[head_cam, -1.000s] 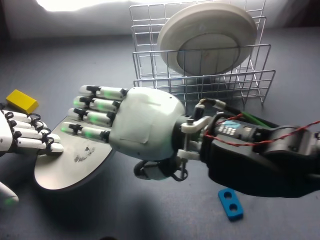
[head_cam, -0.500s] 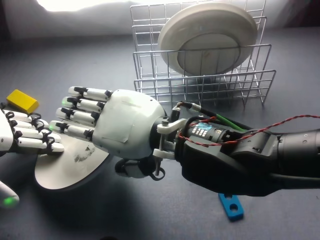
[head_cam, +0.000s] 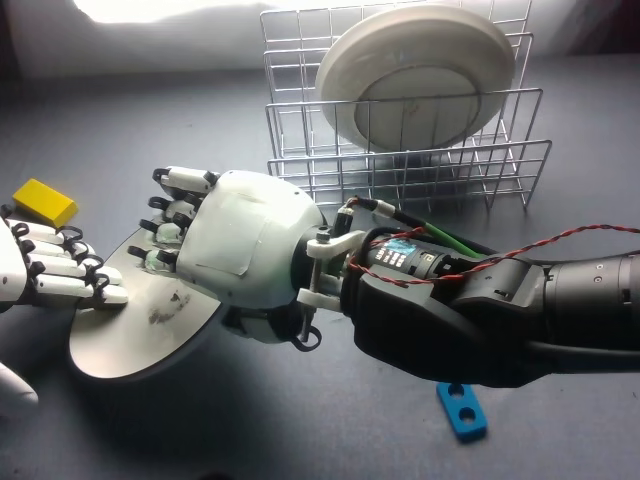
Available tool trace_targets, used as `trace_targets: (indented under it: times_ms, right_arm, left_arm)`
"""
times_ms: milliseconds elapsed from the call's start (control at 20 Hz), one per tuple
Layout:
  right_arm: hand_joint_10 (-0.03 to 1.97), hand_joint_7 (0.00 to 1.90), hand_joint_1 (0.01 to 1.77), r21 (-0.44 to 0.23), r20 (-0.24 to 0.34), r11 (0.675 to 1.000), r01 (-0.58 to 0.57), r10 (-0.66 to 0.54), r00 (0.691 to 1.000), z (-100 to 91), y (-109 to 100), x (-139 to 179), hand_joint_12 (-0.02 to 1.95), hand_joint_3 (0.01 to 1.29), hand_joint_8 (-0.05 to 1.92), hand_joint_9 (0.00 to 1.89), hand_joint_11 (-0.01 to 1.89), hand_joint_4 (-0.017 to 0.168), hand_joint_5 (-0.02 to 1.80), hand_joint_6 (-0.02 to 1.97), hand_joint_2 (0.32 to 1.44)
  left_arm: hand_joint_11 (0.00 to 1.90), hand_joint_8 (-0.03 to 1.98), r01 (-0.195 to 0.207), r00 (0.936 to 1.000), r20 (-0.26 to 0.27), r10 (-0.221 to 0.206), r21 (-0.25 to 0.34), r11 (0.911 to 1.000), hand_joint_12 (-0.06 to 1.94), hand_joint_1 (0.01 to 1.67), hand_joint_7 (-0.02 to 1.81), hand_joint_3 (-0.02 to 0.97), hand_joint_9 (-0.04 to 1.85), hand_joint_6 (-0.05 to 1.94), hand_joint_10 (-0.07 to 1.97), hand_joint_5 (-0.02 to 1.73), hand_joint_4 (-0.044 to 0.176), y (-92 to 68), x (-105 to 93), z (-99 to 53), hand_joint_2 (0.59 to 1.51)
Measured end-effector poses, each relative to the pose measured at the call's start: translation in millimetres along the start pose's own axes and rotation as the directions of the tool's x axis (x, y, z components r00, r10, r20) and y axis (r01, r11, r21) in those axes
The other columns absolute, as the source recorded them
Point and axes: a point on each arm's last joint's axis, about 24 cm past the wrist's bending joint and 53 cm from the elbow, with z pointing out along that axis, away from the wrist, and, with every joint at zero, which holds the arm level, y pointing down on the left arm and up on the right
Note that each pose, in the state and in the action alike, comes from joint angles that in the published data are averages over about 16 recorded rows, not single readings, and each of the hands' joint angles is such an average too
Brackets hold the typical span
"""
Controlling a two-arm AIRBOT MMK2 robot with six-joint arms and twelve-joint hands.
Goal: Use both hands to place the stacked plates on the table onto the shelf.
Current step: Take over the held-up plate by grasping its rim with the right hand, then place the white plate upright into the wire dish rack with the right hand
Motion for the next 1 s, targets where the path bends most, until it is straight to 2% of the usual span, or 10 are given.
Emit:
trace_targets:
  times_ms: [100, 350, 500, 750, 900, 1000]
  right_arm:
    - [0.07, 0.45, 0.97, 0.002, 0.005, 1.0, -0.001, 0.001, 1.0, 0.0, -0.6, -1.3, 0.93, 0.01, 0.1, 0.46, 0.15, 0.002, 0.43, 0.13, 1.1]
    - [0.13, 0.69, 1.02, 0.005, 0.013, 1.0, 0.003, -0.003, 1.0, -1.1, -2.6, -3.8, 1.25, 0.01, 0.45, 0.78, 0.35, -0.001, 0.62, 0.45, 1.1]
    - [0.19, 0.79, 1.04, 0.009, 0.018, 1.0, 0.007, -0.007, 1.0, -2.4, -5.1, -5.8, 1.26, 0.01, 0.66, 0.92, 0.49, -0.002, 0.68, 0.65, 1.1]
    - [0.41, 0.87, 1.06, 0.017, 0.028, 1.0, 0.011, -0.012, 1.0, -4.8, -9.0, -9.5, 1.29, 0.01, 1.01, 1.04, 0.67, -0.004, 0.7, 0.98, 1.08]
    - [0.56, 0.9, 1.07, 0.017, 0.028, 1.0, 0.012, -0.012, 1.0, -6.3, -8.8, -10.4, 1.34, 0.01, 1.14, 1.03, 0.7, -0.004, 0.7, 1.05, 1.07]
    - [0.65, 0.92, 1.08, 0.015, 0.029, 1.0, 0.011, -0.011, 1.0, -7.3, -7.6, -11.7, 1.37, 0.01, 1.15, 1.02, 0.71, -0.004, 0.71, 1.07, 1.07]
  left_arm:
    - [0.02, -0.02, 0.0, 1.0, 0.0, 0.0, 0.0, 1.0, 0.16, 0.02, -0.01, -0.001, 0.09, -0.02, 0.04, 0.03, 0.002, -0.1, -0.1, 0.0, 1.106]
    - [0.02, -0.02, -0.003, 1.0, 0.004, 0.003, 0.003, 1.0, 0.17, 0.02, -0.01, -0.001, 0.09, -0.02, 0.04, 0.02, 0.001, -1.1, -2.1, 0.2, 1.106]
    - [0.02, -0.02, -0.013, 0.9998, 0.012, 0.013, 0.008, 0.9999, 0.16, 0.02, 0.0, -0.001, 0.09, -0.02, 0.04, 0.02, 0.001, -3.7, -6.7, 0.4, 1.109]
    - [0.02, -0.01, -0.04, 0.9984, 0.042, 0.038, 0.035, 0.9986, 0.16, 0.02, 0.02, -0.001, 0.08, -0.01, 0.03, 0.03, 0.0, -15.0, -21.7, 0.0, 1.112]
    - [0.02, 0.0, -0.063, 0.9957, 0.072, 0.059, 0.053, 0.9966, 0.16, 0.02, 0.04, -0.001, 0.08, 0.0, 0.03, 0.04, 0.0, -23.3, -35.5, -2.9, 1.113]
    - [0.02, 0.0, -0.08, 0.9928, 0.095, 0.073, 0.064, 0.9947, 0.15, 0.02, 0.05, -0.001, 0.07, 0.0, 0.02, 0.04, 0.0, -28.8, -45.5, -5.7, 1.114]
